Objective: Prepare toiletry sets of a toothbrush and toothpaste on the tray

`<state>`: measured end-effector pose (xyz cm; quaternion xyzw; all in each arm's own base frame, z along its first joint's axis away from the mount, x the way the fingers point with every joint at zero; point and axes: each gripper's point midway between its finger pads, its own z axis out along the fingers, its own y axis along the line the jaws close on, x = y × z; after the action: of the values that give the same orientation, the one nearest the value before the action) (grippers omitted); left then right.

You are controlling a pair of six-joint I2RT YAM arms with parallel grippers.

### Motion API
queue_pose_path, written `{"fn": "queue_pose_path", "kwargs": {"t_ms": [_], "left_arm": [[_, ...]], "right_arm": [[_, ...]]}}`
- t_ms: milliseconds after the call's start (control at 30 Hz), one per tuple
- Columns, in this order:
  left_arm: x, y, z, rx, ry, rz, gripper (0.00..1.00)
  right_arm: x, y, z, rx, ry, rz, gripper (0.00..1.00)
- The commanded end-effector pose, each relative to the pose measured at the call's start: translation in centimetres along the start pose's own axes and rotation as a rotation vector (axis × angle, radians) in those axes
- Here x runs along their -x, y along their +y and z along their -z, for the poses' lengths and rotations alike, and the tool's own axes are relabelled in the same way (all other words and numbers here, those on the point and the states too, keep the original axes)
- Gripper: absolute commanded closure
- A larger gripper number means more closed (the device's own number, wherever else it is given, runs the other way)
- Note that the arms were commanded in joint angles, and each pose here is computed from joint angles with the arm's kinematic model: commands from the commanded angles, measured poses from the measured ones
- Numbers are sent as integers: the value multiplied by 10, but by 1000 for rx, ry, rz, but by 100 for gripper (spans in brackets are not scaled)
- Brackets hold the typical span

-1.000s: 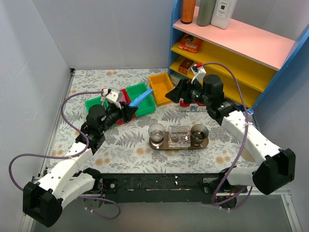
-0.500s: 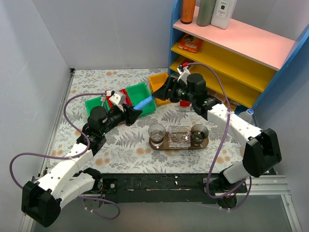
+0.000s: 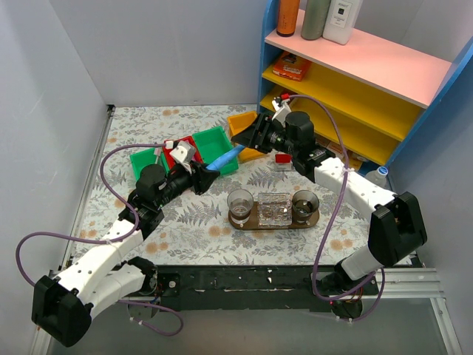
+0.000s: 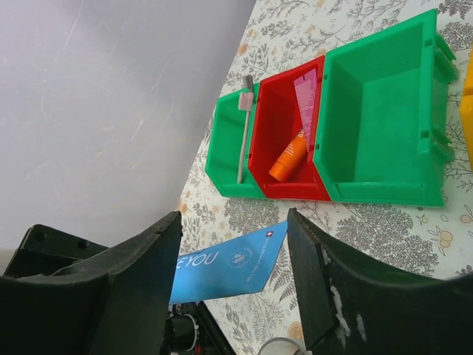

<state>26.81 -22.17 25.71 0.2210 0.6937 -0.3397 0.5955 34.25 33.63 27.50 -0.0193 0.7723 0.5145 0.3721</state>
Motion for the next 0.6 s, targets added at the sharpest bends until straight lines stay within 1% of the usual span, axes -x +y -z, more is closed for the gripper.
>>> {"fn": "queue_pose_path", "kwargs": {"t_ms": [0,67,267,300,333,433,567], "left_arm": [[15,-5,2,-15,-56,-39,100],[15,-5,2,-11,-55,-42,100],[16,-5,3,2,-66,-52,100],[19,-4,4,10,-80,-56,100],[19,-3,5,16,-83,-59,100],[22,-2,8,38,-102,-71,100],[22,2,9,61,-108,-84,100]], "right_arm": [[13,20,-2,67,-47,0,37],[10,20,-2,69,-39,-4,44],[2,18,-3,66,-20,-8,48],[0,17,-4,63,-17,-10,48],[-1,15,-4,58,-14,-13,43],[-5,12,-5,51,-5,-30,36],[-8,14,-6,57,0,-37,35]]}}
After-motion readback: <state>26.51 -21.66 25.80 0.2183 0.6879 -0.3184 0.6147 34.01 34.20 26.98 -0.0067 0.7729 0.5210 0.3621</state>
